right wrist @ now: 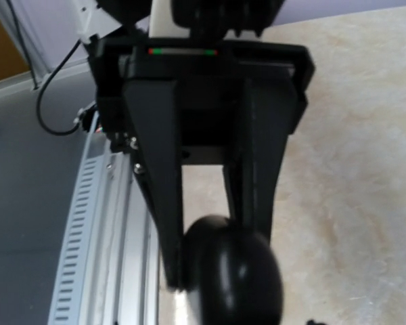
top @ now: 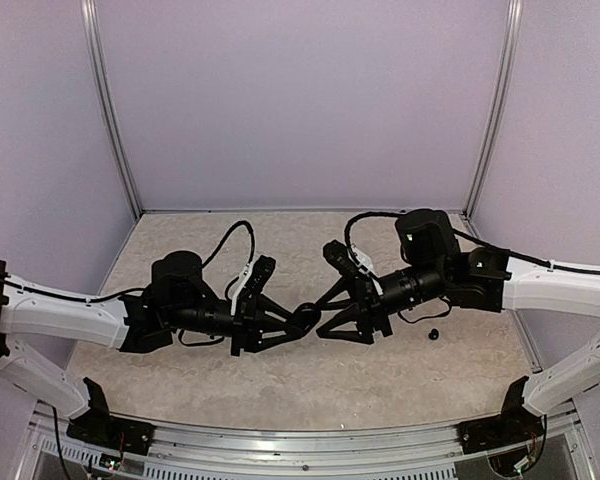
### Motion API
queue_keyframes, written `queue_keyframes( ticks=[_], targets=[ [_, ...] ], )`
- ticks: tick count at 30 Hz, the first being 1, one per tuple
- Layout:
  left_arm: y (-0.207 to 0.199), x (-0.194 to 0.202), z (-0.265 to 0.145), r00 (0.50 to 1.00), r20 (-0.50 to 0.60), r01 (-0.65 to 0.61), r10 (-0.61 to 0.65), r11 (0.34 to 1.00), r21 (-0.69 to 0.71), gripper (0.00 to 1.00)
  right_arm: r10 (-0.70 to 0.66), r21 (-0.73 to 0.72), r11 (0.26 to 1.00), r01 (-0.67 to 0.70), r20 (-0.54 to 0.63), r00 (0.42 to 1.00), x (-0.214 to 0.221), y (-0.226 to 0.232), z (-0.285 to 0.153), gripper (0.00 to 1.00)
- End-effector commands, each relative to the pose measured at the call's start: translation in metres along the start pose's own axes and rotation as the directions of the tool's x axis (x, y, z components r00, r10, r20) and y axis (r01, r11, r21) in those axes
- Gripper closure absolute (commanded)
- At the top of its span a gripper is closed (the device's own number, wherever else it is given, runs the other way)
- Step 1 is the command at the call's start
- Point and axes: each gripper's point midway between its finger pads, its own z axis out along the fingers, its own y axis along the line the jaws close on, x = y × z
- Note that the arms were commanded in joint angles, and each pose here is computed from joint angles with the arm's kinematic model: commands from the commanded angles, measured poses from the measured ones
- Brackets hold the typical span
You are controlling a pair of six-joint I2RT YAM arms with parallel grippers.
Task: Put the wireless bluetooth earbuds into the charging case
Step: Pass from the left arm to the right
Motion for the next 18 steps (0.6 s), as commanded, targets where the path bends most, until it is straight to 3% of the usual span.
queue_keyframes(
  ticks=[1, 10, 18],
  targets=[
    [-0.014, 0.004, 0.008, 0.999, -0.041, -0.021, 0.024, 0.997, 0.069, 0.81, -0.044, -0.056, 0.998, 0.042, -0.035, 0.998, 0.003, 0.012, 0.005, 0.4],
    [-0.012, 0.009, 0.014, 0.997, -0.067, -0.023, 0.027, 0.997, 0.069, 0.8, -0.034, -0.084, 0.996, 0.029, -0.057, 0.998, 0.007, 0.015, 0.01, 0.63],
    [-0.01, 0.01, 0.015, 0.997, -0.069, -0.024, 0.028, 0.998, 0.061, 0.8, -0.022, -0.099, 0.995, 0.014, -0.082, 0.996, 0.013, 0.015, 0.014, 0.71]
  ],
)
